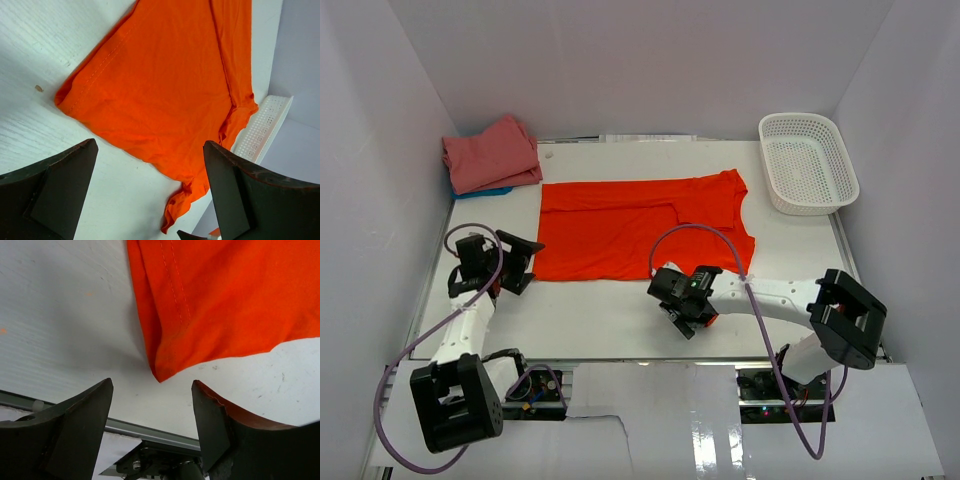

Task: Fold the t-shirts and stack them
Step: Grap the side of the flattened tshirt closest away from the robot with both arms

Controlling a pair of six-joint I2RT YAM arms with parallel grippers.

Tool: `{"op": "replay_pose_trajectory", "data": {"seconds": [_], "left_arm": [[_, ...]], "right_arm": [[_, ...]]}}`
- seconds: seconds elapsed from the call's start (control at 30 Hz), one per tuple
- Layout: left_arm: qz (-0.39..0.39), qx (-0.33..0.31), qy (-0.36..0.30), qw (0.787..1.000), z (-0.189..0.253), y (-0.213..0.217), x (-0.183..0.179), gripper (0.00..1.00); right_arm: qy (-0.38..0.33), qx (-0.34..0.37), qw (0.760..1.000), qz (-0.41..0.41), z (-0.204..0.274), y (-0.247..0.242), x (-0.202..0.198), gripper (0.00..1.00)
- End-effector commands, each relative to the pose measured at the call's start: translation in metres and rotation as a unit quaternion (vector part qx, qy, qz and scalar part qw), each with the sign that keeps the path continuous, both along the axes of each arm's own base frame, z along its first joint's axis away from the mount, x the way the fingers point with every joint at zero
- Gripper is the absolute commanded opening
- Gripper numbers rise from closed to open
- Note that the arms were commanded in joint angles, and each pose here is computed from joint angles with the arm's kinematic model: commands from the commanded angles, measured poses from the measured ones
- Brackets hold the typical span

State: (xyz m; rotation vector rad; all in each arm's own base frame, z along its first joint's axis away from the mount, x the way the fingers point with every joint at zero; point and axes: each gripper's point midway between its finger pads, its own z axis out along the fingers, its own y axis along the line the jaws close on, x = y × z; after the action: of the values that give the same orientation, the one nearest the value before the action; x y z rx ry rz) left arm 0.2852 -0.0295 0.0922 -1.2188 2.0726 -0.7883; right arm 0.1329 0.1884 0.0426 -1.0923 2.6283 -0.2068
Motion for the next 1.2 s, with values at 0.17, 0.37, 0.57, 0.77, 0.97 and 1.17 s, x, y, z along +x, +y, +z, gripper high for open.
{"op": "replay_pose_trajectory", "data": {"seconds": [0.17,0.37,0.57,0.77,0.97,1.17], "left_arm": [[-0.008,0.005,-0.031,0.999,0.020,0.013,0.006,0.98],[-0.008,0.005,-0.031,0.999,0.017,0.018,0.002,0.98],[-0.009,0.003,-0.029,1.000,0.012,0.019,0.002,0.98],[-0.008,0.007,-0.029,1.000,0.011,0.022,0.001,0.98],[-0.011,0.008,-0.031,0.999,0.011,0.021,-0.001,0.98],[-0.011,0.010,-0.029,0.999,0.010,0.022,-0.002,0.98]], "right_arm": [[-0.008,0.011,1.000,-0.003,-0.017,0.010,0.013,0.67],[-0.003,0.000,1.000,-0.028,-0.025,-0.004,0.015,0.65],[0.004,-0.004,0.999,-0.040,-0.031,-0.014,0.016,0.44],[0.010,-0.009,0.999,-0.049,-0.032,-0.017,0.012,0.39],[0.019,-0.015,0.998,-0.056,-0.031,-0.020,0.008,0.46],[0.024,-0.018,0.997,-0.068,-0.028,-0.022,0.005,0.39]]}}
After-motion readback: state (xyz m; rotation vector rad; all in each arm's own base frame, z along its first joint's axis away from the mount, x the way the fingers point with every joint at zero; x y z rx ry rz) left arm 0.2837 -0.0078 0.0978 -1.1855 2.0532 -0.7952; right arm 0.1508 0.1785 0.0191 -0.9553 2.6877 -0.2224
